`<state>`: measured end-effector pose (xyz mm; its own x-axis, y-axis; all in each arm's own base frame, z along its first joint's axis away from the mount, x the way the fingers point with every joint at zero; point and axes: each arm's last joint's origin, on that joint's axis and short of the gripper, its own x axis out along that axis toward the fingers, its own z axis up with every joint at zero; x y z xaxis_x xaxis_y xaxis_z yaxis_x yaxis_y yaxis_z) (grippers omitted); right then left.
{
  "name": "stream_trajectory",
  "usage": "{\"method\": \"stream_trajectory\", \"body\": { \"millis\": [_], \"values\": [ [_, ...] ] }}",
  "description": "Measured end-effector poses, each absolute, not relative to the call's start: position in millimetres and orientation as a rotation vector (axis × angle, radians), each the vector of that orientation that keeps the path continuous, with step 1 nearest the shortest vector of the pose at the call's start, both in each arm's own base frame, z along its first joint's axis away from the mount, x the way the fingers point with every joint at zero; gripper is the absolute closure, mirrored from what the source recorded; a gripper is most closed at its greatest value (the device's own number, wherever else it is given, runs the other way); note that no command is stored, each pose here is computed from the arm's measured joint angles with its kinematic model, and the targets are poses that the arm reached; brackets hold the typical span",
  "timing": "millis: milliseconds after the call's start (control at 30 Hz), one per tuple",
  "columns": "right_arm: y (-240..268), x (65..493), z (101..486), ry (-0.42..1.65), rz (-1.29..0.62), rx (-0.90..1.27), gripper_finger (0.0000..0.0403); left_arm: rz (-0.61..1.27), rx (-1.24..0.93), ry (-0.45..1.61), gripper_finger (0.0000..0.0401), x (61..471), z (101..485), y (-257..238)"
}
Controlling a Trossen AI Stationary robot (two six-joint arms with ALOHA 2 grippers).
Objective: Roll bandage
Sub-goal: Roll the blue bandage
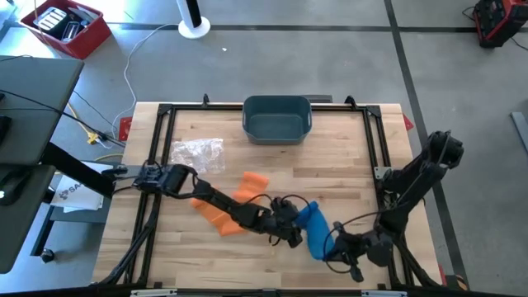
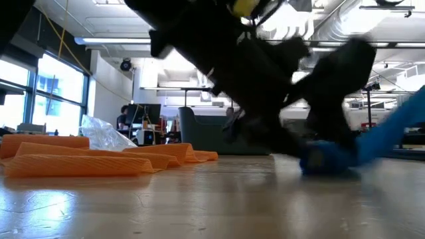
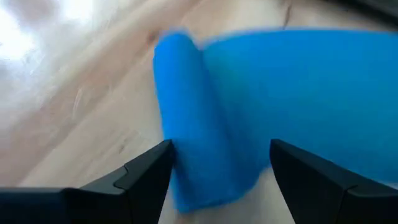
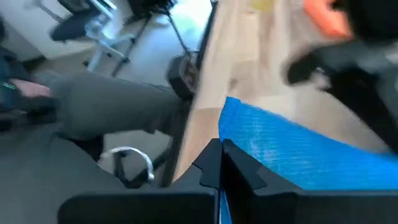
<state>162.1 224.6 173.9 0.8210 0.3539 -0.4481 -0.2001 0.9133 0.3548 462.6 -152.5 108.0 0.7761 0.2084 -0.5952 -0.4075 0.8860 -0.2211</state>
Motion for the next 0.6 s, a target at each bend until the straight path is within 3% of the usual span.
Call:
{"method": "stream_trajectory", "body": {
  "millis": [267,600],
  "values": [
    [254.2,159.0,178.2,0.555,0.373,0.297,0.0403,0.537,-0.271,0.746,0.0137,458.0,103.5,-124.7],
    [293.8,157.1,168.9,0.626,0.423,0.341,0.0403,0.607,-0.228,0.809,0.0137,454.5,99.7,-108.1]
  ]
}}
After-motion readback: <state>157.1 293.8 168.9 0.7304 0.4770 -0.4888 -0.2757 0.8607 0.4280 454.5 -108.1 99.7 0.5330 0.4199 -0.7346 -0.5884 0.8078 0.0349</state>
